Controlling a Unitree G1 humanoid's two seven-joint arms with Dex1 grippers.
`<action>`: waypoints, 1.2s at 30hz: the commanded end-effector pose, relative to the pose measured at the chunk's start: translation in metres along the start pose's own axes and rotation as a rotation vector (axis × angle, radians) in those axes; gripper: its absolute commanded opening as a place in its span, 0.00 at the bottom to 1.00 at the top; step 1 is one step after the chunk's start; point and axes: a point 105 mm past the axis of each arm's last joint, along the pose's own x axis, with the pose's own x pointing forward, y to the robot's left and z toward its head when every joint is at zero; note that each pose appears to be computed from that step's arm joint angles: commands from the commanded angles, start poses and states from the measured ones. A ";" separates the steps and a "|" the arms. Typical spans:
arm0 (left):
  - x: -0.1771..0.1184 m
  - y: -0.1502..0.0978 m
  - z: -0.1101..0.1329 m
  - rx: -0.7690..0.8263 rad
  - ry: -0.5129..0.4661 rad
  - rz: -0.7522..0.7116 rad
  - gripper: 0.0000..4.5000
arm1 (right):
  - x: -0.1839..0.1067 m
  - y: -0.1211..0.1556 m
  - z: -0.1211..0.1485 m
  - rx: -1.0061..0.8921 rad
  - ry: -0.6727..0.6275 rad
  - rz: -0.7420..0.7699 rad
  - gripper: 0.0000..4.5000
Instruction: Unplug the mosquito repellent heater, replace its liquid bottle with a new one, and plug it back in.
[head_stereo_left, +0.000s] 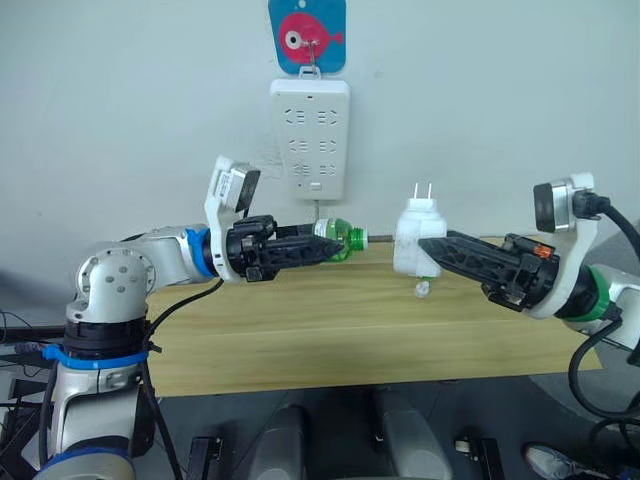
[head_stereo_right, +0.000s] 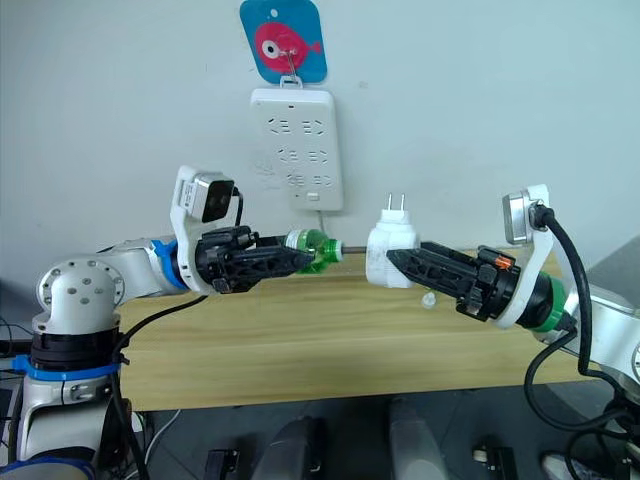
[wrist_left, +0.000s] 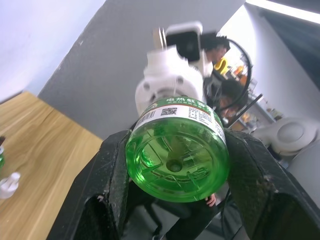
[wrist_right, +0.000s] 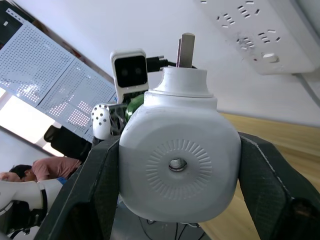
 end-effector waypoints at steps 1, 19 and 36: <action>-0.006 -0.007 0.008 0.012 -0.004 -0.011 0.54 | -0.004 0.014 0.008 -0.041 -0.012 0.059 0.66; -0.011 -0.004 -0.009 0.004 0.110 -0.016 0.54 | -0.003 -0.003 0.011 -0.216 0.178 0.118 0.66; -0.008 -0.011 -0.007 -0.002 0.097 -0.055 0.54 | 0.007 0.005 0.010 -0.173 0.123 0.209 0.66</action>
